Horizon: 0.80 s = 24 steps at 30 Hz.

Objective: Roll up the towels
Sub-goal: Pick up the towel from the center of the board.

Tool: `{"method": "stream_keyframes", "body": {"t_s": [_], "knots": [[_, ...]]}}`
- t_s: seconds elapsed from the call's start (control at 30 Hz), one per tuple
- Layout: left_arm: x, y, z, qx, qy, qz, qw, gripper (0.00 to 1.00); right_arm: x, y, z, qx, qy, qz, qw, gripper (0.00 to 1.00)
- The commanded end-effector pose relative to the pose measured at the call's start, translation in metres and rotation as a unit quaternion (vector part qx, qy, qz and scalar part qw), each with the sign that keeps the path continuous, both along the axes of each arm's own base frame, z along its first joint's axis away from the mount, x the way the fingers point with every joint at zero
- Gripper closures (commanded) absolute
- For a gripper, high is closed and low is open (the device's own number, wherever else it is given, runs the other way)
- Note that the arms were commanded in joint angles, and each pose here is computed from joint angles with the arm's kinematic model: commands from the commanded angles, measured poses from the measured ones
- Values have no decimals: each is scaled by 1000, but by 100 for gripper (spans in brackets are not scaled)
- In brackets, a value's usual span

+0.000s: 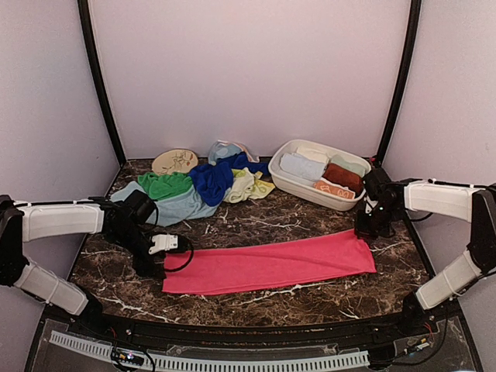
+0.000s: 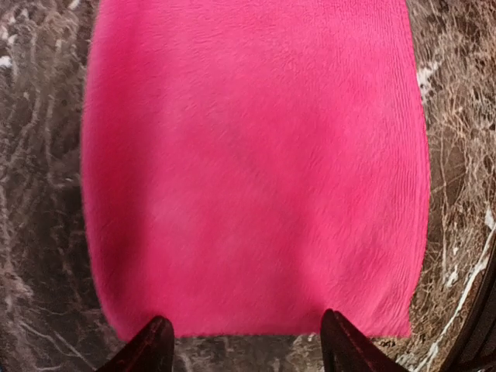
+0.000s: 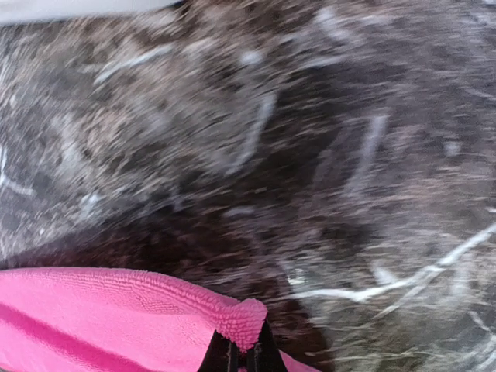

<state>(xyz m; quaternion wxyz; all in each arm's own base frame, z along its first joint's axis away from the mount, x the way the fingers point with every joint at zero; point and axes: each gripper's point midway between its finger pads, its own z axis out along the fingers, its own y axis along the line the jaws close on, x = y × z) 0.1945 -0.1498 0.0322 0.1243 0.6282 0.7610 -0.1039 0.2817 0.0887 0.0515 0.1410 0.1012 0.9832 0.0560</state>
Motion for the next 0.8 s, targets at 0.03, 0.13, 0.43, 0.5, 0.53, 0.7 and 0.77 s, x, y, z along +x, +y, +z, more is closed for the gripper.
{"method": "stream_keyframes", "body": {"t_s": [0.03, 0.13, 0.43, 0.5, 0.53, 0.7, 0.77], "knots": [[30, -4, 54, -24, -81, 35, 996, 23, 15, -41, 31, -76, -25, -30, 996, 100], [51, 1, 86, -52, -134, 72, 987, 17, 23, -55, 45, -86, -38, -46, 994, 100], [58, 23, 88, -66, -139, 105, 982, 4, 37, -14, 72, 21, -59, -25, 998, 100], [57, 25, 82, -62, -131, 109, 983, 10, 34, 14, 81, 55, -60, 2, 997, 100], [58, 25, 81, -65, -129, 114, 983, 12, 32, 29, 87, 74, -61, 16, 995, 100], [66, 31, 76, -63, -122, 132, 982, 15, 8, 104, 107, 169, -55, 78, 981, 100], [67, 34, 75, -66, -115, 138, 981, 15, -2, 128, 113, 193, -50, 97, 975, 100]]}}
